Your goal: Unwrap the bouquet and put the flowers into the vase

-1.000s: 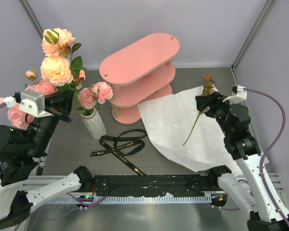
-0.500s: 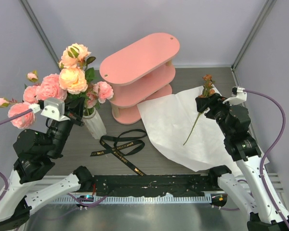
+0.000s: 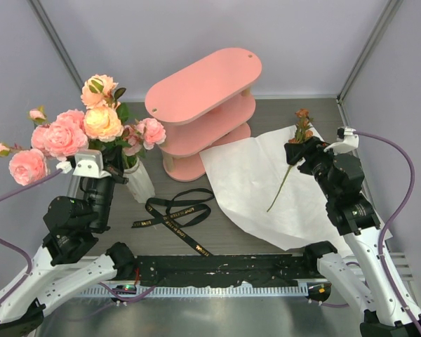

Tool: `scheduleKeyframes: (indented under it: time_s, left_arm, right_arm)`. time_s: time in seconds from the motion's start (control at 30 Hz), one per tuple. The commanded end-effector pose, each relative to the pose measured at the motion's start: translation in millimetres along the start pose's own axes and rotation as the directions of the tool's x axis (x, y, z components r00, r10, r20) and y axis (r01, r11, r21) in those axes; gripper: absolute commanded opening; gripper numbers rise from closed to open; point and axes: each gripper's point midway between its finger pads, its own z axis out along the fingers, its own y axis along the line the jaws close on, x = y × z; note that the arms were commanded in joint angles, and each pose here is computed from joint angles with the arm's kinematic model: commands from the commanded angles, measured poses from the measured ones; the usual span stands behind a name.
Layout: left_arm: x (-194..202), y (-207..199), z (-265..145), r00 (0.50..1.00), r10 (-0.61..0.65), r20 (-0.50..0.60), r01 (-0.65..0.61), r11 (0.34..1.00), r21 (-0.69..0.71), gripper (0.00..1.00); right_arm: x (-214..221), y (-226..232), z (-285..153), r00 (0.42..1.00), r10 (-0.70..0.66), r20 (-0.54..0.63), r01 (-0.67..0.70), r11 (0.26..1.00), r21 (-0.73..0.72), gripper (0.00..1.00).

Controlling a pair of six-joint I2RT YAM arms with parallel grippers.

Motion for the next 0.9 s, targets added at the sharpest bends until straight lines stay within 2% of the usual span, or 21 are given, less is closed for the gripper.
scheduleKeyframes:
  time_s: [0.0,0.87]
  left_arm:
    - [-12.0,18.3,-2.2,0.996,-0.064,0.057,0.07,0.993,-0.093,0.0]
    - [29.7,22.0,-8.2,0.999,-0.03,-0.02,0.027,0.989,-0.144,0.0]
  right_arm:
    - [-3.7,2.9,0.3,1.0,0.01,0.021,-0.01,1.0,-0.012,0.71]
    - [5.8,1.6,-0.3,1.0,0.024,-0.008,-0.024,1.0,-0.018,0.71]
